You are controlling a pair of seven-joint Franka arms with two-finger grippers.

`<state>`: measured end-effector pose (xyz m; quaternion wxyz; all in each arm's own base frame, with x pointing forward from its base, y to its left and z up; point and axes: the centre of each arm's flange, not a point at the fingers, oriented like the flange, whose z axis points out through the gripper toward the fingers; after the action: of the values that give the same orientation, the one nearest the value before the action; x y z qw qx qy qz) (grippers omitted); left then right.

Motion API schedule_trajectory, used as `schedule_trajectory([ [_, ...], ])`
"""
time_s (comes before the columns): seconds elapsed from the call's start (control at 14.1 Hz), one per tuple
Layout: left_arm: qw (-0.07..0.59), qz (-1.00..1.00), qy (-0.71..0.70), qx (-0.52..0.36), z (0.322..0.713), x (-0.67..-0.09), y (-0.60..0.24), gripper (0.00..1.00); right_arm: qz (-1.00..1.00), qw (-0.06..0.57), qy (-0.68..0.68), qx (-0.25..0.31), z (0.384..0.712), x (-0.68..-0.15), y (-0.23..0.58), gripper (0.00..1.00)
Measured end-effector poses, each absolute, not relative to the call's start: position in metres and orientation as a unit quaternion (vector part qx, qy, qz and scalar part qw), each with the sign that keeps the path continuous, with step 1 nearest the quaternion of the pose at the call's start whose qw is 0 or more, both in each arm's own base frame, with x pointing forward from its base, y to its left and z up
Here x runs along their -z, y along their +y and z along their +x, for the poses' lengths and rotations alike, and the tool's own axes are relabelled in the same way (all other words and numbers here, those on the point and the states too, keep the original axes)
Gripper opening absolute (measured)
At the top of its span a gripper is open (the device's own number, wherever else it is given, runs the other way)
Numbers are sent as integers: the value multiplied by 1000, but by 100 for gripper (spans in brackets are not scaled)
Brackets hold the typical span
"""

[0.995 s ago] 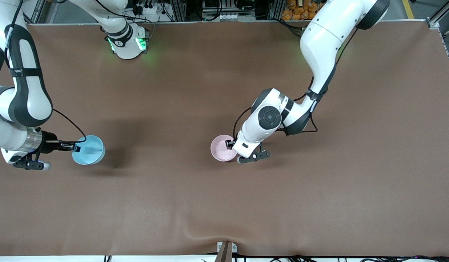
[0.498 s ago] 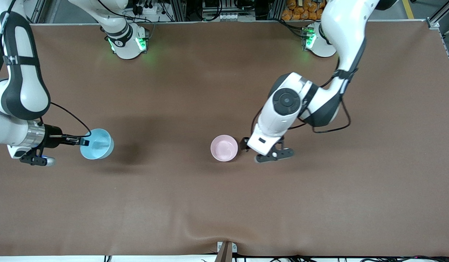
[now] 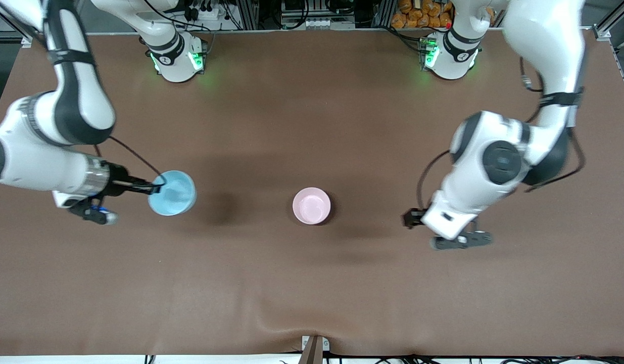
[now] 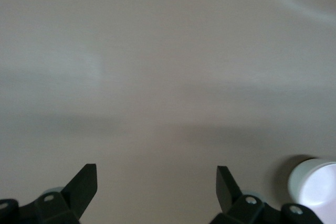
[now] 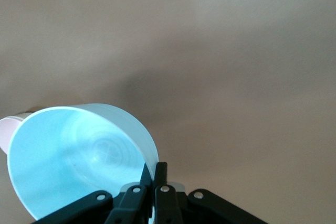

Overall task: Stack pink and blue bowls on white bowl
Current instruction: 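Lift the blue bowl toward the stack while the left gripper withdraws, then lower the blue bowl into the pink bowl and open the right gripper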

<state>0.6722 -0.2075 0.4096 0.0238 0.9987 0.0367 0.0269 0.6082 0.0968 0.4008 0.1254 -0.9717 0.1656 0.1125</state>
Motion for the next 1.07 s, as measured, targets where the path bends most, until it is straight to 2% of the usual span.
schedule_trajectory([
  [0.14, 28, 999, 29, -16, 673, -429, -173, 100, -969, 132, 170, -121, 600, -401, 143, 3],
  [0.36, 21, 1000, 15, -5, 660, -475, -142, 100, -976, 134, 137, -106, 584, -403, 220, 3],
  [0.71, 18, 999, 9, 27, 601, -579, -104, 100, -977, 135, 146, -76, 548, -370, 343, 3],
  [0.92, 9, 1000, 2, 22, 558, -633, -104, 100, -974, 139, 168, -61, 543, -342, 373, 3],
  [1.07, 13, 1000, 1, 19, 538, -648, -106, 100, -971, 139, 184, -62, 545, -333, 382, 3],
])
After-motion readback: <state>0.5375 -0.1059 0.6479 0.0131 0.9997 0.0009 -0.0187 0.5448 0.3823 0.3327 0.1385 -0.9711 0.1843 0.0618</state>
